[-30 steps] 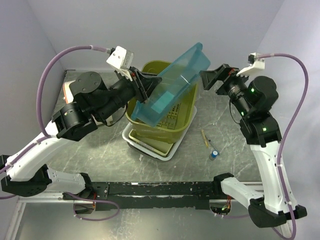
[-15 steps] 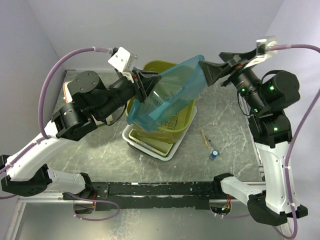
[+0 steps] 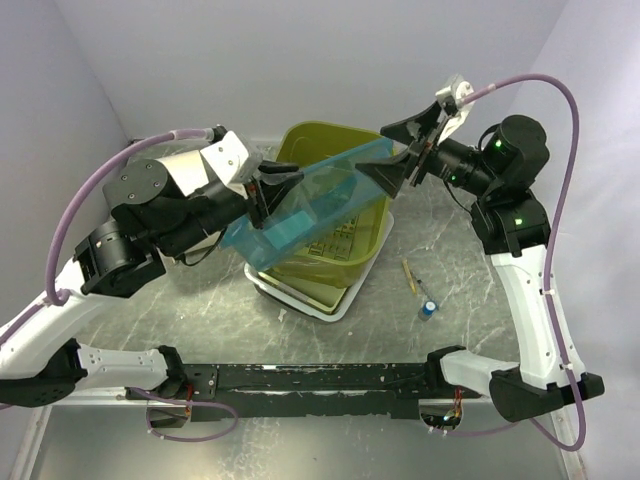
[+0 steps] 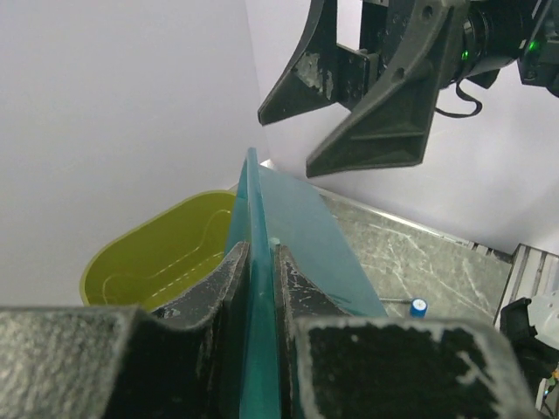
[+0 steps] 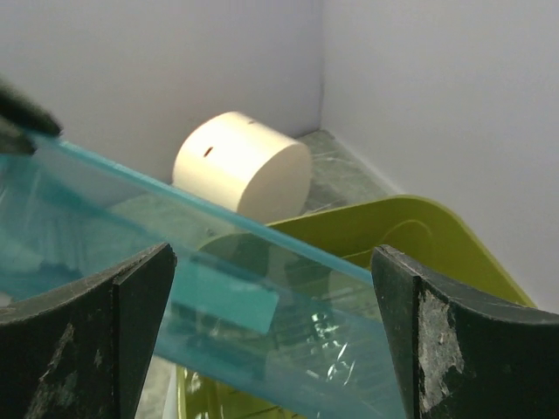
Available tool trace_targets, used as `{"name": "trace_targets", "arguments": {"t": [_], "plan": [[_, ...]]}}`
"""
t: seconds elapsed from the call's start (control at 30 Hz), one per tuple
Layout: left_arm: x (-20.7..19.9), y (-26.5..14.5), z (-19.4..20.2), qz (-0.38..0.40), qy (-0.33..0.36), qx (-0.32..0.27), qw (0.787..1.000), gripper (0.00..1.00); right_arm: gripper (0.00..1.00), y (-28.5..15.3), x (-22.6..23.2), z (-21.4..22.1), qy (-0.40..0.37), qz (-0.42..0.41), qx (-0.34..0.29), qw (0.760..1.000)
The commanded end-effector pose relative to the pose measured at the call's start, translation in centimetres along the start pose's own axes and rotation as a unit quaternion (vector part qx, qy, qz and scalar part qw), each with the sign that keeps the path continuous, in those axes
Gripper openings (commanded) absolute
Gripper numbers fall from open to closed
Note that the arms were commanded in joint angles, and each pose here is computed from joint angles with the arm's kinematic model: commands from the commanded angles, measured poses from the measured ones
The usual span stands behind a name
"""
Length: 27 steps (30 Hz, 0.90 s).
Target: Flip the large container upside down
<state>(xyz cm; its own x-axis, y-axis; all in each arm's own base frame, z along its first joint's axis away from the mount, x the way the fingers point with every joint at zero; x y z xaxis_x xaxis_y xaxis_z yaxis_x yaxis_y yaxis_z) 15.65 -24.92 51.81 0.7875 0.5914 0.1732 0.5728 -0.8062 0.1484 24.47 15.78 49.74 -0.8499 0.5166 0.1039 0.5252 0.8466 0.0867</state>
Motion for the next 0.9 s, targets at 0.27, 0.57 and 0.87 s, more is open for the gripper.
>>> {"name": "trace_targets", "arguments": {"t": [0.27, 0.57, 0.87], "plan": [[-2.2, 0.4, 0.5, 0.108, 0.052, 0.029, 0.992, 0.07, 1.0, -0.5, 3.0, 0.5, -0.123, -0.178, 0.038, 0.976], [-3.6, 0.5, 1.4, 0.158, 0.047, 0.052, 0.985, 0.07, 1.0, 0.3, 2.9, 4.0, -0.081, -0.287, 0.091, 0.95], [-3.6, 0.9, 1.4, 0.164, 0.06, 0.061, 0.983, 0.07, 0.87, 1.4, 3.5, 7.6, -0.042, -0.311, 0.147, 0.938]]}}
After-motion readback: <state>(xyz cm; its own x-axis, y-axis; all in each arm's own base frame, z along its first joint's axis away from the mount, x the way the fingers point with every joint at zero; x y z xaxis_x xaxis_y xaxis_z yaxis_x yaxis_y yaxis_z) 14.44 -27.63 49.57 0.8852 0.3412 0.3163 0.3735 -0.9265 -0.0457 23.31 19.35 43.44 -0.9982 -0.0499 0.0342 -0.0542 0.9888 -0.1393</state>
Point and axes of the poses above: each gripper's point midway between its finger pads, its own y axis out along the fingers, its own x axis along the line the jaws close on, z = x × y, the point moved 5 cm from there along -y, back along the fingers, and after that the axes turned 5 degrees about y, right-handed, at the moved point
